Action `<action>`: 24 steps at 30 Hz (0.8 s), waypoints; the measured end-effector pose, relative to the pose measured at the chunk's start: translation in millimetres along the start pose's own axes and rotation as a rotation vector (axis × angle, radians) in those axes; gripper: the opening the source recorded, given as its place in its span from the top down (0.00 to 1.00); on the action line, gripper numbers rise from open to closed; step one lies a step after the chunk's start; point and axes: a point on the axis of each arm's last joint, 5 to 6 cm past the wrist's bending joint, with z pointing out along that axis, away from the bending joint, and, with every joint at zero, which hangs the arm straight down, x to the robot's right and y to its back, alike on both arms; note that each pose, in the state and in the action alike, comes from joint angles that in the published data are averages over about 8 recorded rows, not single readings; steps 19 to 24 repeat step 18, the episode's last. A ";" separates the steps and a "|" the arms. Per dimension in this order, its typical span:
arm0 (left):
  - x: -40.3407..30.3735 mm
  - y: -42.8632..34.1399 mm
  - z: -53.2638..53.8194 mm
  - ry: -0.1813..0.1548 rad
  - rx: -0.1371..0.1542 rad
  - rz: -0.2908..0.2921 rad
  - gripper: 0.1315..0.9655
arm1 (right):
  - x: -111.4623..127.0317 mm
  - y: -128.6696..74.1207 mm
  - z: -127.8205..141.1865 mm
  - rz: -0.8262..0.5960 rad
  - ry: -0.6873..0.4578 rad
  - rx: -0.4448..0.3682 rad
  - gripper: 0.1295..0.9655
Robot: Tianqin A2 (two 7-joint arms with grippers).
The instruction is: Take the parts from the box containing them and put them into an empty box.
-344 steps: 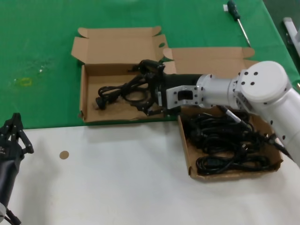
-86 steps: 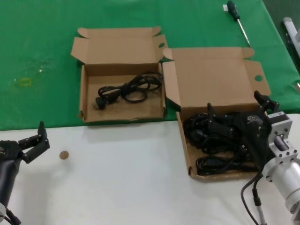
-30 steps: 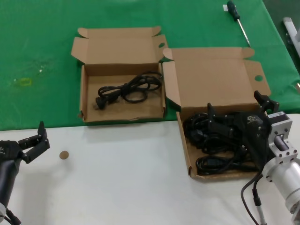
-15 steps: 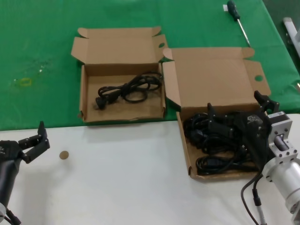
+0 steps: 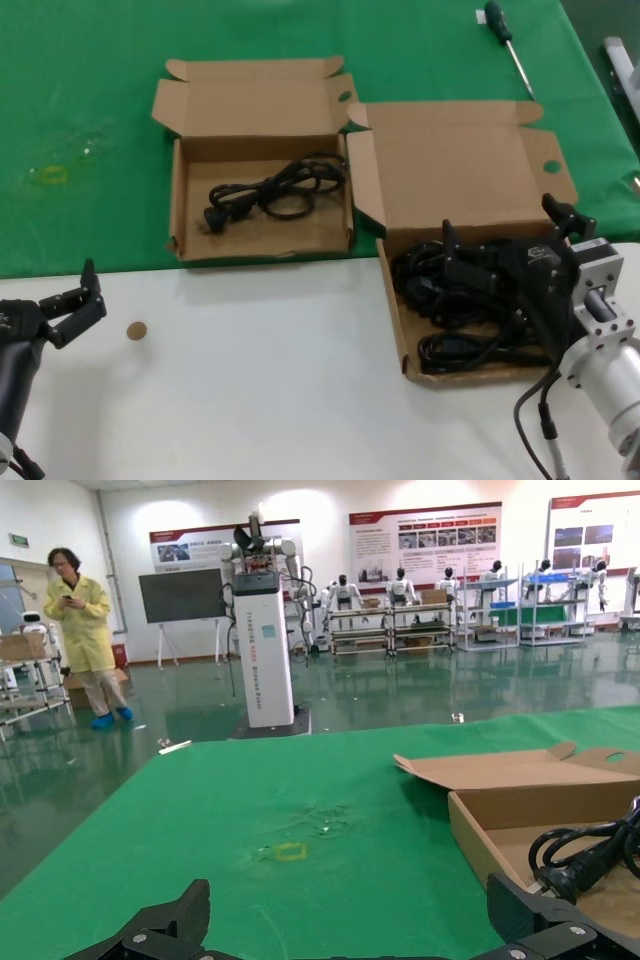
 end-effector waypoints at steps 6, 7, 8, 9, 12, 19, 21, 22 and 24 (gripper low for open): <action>0.0 0.0 0.0 0.000 0.000 0.000 0.00 | 0.0 0.0 0.0 0.000 0.000 0.000 0.00; 0.0 0.0 0.0 0.000 0.000 0.000 0.00 | 0.0 0.0 0.0 0.000 0.000 0.000 0.00; 0.0 0.0 0.0 0.000 0.000 0.000 0.00 | 0.0 0.0 0.0 0.000 0.000 0.000 0.00; 0.0 0.0 0.0 0.000 0.000 0.000 0.00 | 0.0 0.0 0.0 0.000 0.000 0.000 0.00; 0.0 0.0 0.0 0.000 0.000 0.000 0.00 | 0.0 0.0 0.0 0.000 0.000 0.000 0.00; 0.0 0.0 0.0 0.000 0.000 0.000 0.00 | 0.0 0.0 0.0 0.000 0.000 0.000 0.00; 0.0 0.0 0.0 0.000 0.000 0.000 0.00 | 0.0 0.0 0.0 0.000 0.000 0.000 0.00; 0.0 0.0 0.0 0.000 0.000 0.000 0.00 | 0.0 0.0 0.0 0.000 0.000 0.000 0.00; 0.0 0.0 0.0 0.000 0.000 0.000 0.00 | 0.0 0.0 0.0 0.000 0.000 0.000 0.00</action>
